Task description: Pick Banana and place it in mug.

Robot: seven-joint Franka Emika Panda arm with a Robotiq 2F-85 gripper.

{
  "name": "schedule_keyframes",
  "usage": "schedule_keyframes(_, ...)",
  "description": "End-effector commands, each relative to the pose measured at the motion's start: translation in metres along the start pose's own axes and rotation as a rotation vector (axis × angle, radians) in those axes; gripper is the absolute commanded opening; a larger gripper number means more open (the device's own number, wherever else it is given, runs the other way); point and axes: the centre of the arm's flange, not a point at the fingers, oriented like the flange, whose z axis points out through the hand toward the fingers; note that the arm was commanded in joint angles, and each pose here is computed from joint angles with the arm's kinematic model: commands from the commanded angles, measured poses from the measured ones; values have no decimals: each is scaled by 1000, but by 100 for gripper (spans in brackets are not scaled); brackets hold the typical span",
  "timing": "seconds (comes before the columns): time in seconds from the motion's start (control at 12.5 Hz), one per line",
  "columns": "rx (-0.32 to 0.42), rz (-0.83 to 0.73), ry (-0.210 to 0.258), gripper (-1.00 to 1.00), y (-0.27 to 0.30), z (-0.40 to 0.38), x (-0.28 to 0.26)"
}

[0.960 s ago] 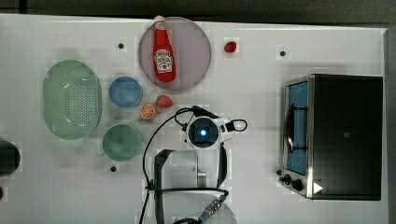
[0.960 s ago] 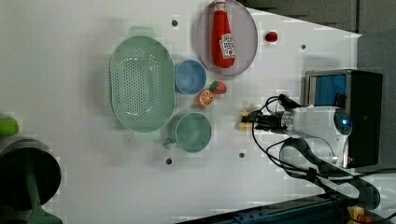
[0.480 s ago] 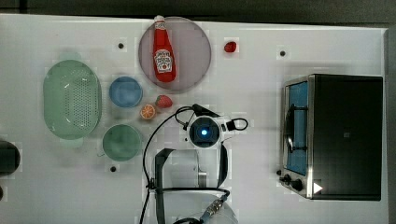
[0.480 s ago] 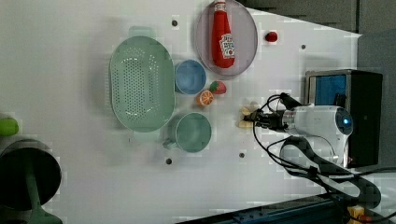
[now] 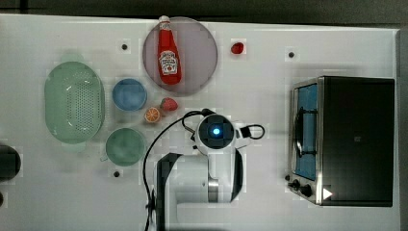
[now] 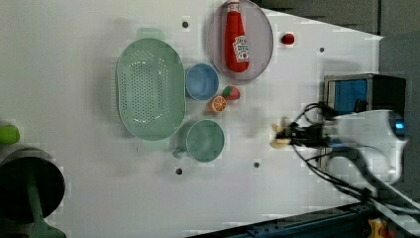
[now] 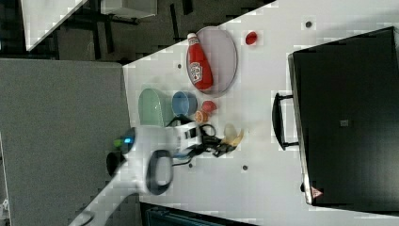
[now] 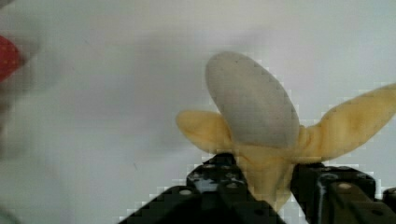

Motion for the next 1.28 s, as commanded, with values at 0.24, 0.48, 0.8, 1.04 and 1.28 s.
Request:
schedule_keyframes(0.24,54,9,73,-34,12,-199,-12)
schedule_keyframes(0.48,18,16,42,-34,-5,-243,-37)
schedule_keyframes(0.8,8,75,60,-34,-73,-247,-86)
schedule_keyframes(1.04,46,254,-10,-34,-139,-227,-146)
schedule_keyframes(1.28,96,318,31,-34,-178,-186,-162)
